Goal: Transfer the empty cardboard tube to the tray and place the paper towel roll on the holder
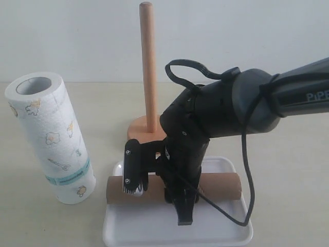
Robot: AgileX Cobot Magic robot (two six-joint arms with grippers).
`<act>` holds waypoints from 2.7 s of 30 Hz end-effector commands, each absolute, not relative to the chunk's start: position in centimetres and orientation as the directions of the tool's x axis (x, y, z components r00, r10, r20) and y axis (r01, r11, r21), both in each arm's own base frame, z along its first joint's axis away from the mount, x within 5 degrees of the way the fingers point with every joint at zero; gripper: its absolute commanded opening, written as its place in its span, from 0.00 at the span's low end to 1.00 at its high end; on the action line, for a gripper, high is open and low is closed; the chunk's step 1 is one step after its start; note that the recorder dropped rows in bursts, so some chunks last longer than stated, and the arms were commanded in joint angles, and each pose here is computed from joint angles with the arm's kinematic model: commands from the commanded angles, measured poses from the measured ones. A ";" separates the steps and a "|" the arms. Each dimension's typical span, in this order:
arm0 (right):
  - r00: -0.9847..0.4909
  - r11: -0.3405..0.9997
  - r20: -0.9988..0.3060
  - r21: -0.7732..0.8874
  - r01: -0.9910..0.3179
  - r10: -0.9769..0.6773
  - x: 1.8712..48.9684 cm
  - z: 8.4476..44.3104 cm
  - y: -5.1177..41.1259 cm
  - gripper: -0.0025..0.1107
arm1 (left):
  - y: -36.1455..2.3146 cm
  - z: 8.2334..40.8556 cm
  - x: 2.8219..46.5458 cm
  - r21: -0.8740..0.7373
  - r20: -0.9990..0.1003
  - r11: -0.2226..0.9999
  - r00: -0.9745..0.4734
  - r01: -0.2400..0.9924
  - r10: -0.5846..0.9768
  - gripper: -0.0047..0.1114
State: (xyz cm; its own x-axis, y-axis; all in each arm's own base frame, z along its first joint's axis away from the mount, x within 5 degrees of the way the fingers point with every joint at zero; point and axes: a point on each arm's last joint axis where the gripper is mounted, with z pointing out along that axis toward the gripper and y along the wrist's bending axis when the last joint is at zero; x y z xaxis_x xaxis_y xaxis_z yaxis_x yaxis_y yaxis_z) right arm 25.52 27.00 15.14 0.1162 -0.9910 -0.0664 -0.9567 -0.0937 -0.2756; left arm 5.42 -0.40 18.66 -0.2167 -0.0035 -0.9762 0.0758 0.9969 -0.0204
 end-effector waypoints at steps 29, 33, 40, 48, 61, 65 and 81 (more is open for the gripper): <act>0.067 -0.041 -0.085 -0.273 -0.961 -0.994 25.6 15.3 27.1 0.72 | -0.4 18.5 5.4 -0.024 -0.976 0.997 -0.219 0.074 -0.007 0.08; 0.066 -0.046 -0.069 -0.267 -0.963 -0.995 25.5 15.4 26.9 0.72 | -0.4 18.5 5.4 -0.024 -0.976 0.997 -0.219 0.074 -0.007 0.08; 0.066 -0.040 -0.072 -0.317 -0.948 -0.995 25.6 17.0 26.6 0.72 | -0.4 18.5 5.4 -0.024 -0.976 0.997 -0.219 0.074 -0.007 0.08; 0.041 0.013 -0.136 -0.374 -0.927 -0.990 25.0 21.1 25.7 0.72 | -0.4 18.5 5.4 -0.024 -0.976 0.997 -0.219 0.074 -0.007 0.08; -0.019 0.193 -0.332 -0.500 -0.844 -0.943 21.8 31.5 21.7 0.72 | -0.4 18.5 5.4 -0.024 -0.976 0.997 -0.219 0.074 -0.007 0.08; -0.060 0.266 -0.394 -0.494 -0.828 -0.917 20.7 33.6 20.4 0.63 | -0.4 18.5 5.4 -0.024 -0.976 0.997 -0.219 0.074 -0.007 0.08; -0.248 0.459 -0.474 -0.403 -0.792 -0.845 19.7 34.7 19.0 0.05 | -0.4 18.5 5.4 -0.024 -0.976 0.997 -0.219 0.074 -0.007 0.08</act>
State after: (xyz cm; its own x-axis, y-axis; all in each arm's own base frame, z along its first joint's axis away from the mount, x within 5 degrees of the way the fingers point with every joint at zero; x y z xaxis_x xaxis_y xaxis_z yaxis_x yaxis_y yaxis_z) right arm 19.78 19.13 34.29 -0.2454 -0.8552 -0.4565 -0.7978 0.4457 -0.4060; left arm 5.42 -0.40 18.66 -0.2167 -0.0035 -0.9762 0.0758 0.9969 -0.0204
